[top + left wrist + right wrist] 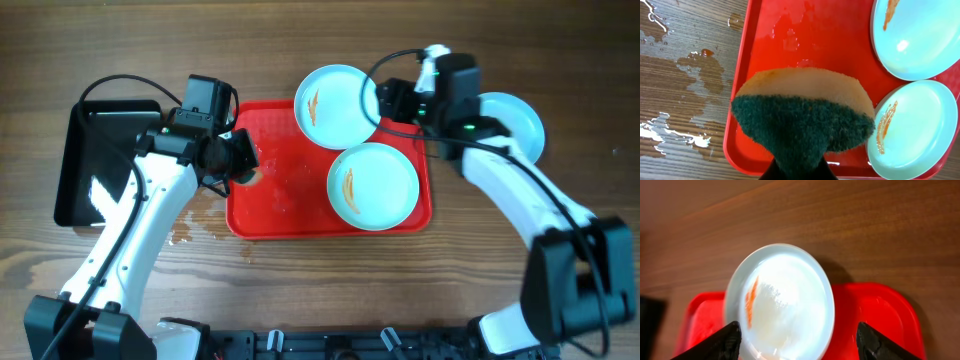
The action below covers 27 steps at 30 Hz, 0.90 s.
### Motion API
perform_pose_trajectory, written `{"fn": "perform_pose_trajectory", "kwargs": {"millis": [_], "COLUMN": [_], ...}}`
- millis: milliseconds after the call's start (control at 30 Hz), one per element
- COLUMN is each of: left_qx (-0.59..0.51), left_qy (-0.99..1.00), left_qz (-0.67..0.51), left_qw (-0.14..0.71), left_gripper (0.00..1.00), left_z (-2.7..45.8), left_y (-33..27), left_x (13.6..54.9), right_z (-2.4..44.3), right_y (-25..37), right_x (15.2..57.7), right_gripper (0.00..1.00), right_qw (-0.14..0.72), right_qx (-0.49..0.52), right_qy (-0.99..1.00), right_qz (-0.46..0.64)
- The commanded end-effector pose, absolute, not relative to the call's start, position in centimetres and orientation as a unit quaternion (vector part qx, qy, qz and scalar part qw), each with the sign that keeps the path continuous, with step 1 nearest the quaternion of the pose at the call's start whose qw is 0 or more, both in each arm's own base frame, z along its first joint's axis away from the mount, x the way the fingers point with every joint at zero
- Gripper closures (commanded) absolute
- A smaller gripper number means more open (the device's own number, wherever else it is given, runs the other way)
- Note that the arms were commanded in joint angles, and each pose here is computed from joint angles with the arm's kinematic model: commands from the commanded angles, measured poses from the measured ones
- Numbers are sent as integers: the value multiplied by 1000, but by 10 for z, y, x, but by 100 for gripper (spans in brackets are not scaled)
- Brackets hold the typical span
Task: Clean dirty plates on tray and stack at the side
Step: 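Move the right gripper back over the top white plate on the tray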
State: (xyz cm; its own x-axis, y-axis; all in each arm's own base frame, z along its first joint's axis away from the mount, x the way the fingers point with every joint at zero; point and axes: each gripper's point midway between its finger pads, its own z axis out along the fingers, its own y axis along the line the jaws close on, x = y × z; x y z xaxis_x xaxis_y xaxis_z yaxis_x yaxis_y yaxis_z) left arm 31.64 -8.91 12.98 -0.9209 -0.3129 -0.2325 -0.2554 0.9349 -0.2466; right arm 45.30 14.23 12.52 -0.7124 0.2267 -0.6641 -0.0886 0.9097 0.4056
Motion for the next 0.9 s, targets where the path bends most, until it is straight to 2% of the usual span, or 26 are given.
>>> {"fn": "perform_pose_trajectory", "kwargs": {"millis": [0,167,367,700,867], "left_qx": [-140,-141,-140,-141,-141], "left_qy": [976,976,974,974,974], "left_qz": [-100,-99,-106,-105,-106], "left_qw": [136,133,141,140,141], "left_gripper": [95,95,94,93,93], "left_z": [128,127,129,129,129], "left_y": [-87,-86,-89,-89,-89], "left_x": [317,316,320,320,320], "right_z": [78,41,23,73,75], "right_y": [131,135,150,165,165], "right_x": [466,472,473,492,485], "right_gripper": [22,22,23,24,23], "right_qw": [380,365,335,300,266], "right_qx": [45,49,43,39,33], "right_qy": [917,923,929,938,951], "right_qz": [114,115,149,166,157]}}
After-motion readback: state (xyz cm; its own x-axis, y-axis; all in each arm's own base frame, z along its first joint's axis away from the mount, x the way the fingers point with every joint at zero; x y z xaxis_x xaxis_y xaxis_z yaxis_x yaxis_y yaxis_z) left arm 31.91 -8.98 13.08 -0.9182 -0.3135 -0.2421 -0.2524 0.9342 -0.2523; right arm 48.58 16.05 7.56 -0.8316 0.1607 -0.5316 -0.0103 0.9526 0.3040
